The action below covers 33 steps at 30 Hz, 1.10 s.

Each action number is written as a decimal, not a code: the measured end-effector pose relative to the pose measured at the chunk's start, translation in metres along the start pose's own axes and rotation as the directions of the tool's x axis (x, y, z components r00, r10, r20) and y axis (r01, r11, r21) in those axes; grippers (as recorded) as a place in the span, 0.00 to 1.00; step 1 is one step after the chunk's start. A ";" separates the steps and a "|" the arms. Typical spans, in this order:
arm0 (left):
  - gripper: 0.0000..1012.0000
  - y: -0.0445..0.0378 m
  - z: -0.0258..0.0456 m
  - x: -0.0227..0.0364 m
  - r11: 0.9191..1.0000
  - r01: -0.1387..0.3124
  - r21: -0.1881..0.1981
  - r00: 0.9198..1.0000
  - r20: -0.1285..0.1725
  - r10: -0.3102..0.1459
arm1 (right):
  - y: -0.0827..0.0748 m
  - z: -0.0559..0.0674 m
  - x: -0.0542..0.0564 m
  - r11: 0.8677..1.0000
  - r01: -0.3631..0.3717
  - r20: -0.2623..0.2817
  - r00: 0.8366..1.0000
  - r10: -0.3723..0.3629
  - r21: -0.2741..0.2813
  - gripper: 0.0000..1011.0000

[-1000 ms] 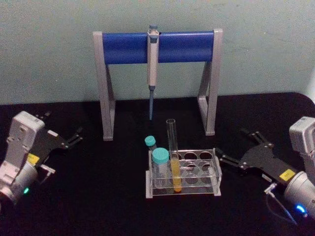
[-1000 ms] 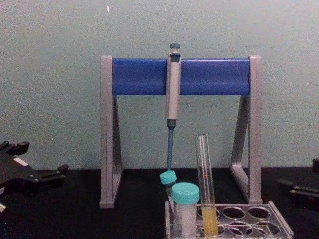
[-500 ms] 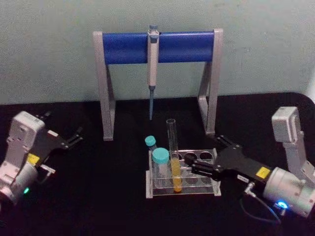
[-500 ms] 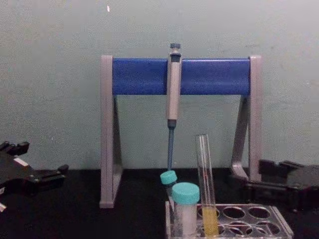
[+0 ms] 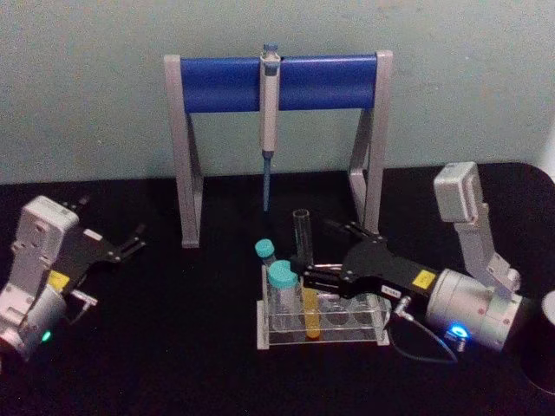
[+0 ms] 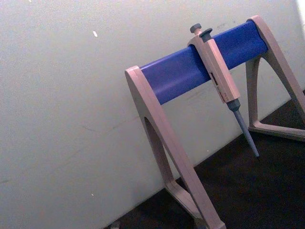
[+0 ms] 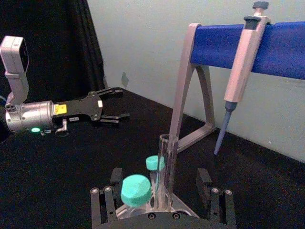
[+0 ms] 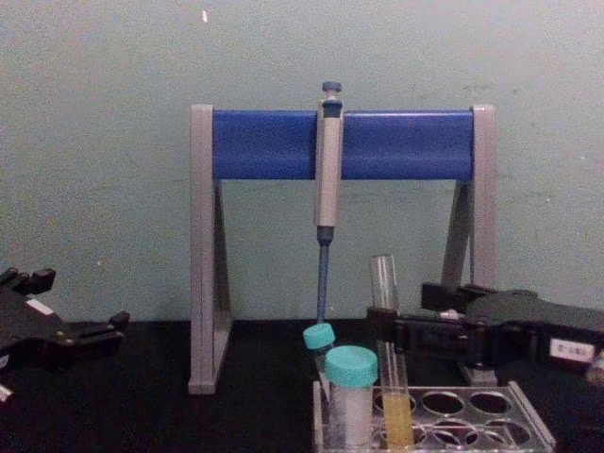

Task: Pick up the test tube from the test tube rack, shake it, then place it back into the test tube rack.

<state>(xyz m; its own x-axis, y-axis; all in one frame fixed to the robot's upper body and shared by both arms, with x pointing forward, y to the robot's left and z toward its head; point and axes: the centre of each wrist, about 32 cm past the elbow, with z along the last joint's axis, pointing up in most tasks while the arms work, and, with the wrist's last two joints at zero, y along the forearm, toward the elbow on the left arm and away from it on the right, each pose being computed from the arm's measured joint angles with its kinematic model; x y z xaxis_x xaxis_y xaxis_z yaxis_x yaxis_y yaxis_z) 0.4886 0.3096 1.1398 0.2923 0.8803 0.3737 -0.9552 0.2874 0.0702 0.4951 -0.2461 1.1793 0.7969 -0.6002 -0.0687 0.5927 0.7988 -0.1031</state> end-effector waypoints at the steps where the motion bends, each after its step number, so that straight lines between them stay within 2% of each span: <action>1: 0.99 0.0000 0.0000 0.0000 1.000 0.000 0.000 1.000 0.000 0.000 | 0.002 0.000 0.001 1.000 -0.002 0.002 1.000 0.002 -0.001 0.99; 12: 0.99 0.0000 0.0000 0.0000 1.000 0.000 0.000 1.000 0.000 0.000 | 0.021 0.003 0.011 0.999 -0.012 0.048 0.999 0.013 -0.035 0.99; 33: 0.99 0.0000 0.0000 0.0000 1.000 0.000 0.000 1.000 0.000 0.000 | 0.028 0.003 0.016 0.999 -0.027 0.064 0.997 0.030 -0.047 0.99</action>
<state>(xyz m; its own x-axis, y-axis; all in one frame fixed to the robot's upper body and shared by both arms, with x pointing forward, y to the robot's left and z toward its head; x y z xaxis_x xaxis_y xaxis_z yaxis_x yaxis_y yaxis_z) 0.4886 0.3097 1.1398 0.2922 0.8803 0.3737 -0.9553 0.2873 0.0702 0.5241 -0.2334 1.1780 0.8204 -0.5717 -0.0079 0.5645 0.8121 -0.1480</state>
